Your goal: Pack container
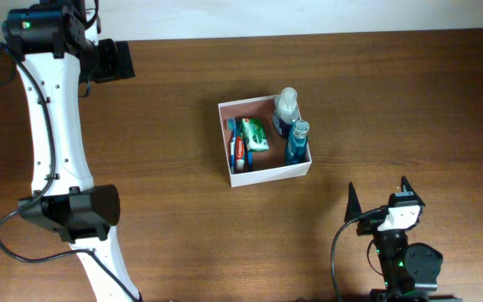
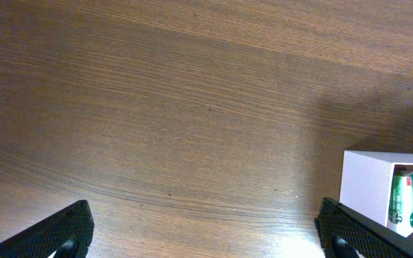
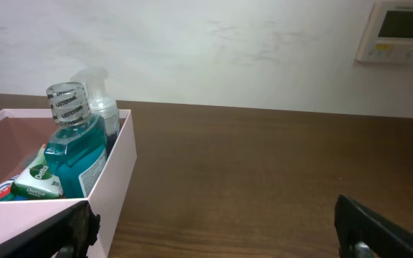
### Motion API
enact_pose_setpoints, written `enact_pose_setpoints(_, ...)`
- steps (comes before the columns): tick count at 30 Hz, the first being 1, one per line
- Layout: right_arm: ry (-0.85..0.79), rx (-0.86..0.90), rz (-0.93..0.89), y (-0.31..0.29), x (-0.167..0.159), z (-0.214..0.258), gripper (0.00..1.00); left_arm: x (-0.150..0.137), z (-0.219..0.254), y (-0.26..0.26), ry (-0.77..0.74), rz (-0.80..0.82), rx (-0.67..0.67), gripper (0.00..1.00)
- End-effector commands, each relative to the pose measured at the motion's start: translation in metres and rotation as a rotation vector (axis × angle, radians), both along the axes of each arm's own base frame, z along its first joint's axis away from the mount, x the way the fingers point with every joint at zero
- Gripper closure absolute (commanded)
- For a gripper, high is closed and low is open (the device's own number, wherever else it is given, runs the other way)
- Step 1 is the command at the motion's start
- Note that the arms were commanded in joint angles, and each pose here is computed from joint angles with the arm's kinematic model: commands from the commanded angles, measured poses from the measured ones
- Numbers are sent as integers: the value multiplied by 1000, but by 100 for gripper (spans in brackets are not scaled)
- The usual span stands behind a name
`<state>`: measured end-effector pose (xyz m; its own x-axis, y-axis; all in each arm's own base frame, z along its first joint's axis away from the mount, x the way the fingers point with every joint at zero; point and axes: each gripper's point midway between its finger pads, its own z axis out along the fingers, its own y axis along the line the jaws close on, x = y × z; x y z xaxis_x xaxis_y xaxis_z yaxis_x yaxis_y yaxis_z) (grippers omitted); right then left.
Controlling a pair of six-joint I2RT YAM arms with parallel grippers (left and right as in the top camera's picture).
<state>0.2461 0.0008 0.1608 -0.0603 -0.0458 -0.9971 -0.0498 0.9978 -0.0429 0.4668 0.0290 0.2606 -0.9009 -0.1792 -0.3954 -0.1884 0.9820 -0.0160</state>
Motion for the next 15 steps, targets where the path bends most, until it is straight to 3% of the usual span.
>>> enact_pose_setpoints(1, 0, 4, -6, -2, 0, -1, 2, 2, -2, 2, 2, -7, 12, 0)
enact_pose_setpoints(9, 0, 4, -6, -2, 0, -1, 2, 23, -5, -5, -52, -25, 8, 0)
enact_pose_setpoints(15, 0, 4, -6, -2, 0, -1, 2, 37, 16, -39, -152, -176, 52, 0)
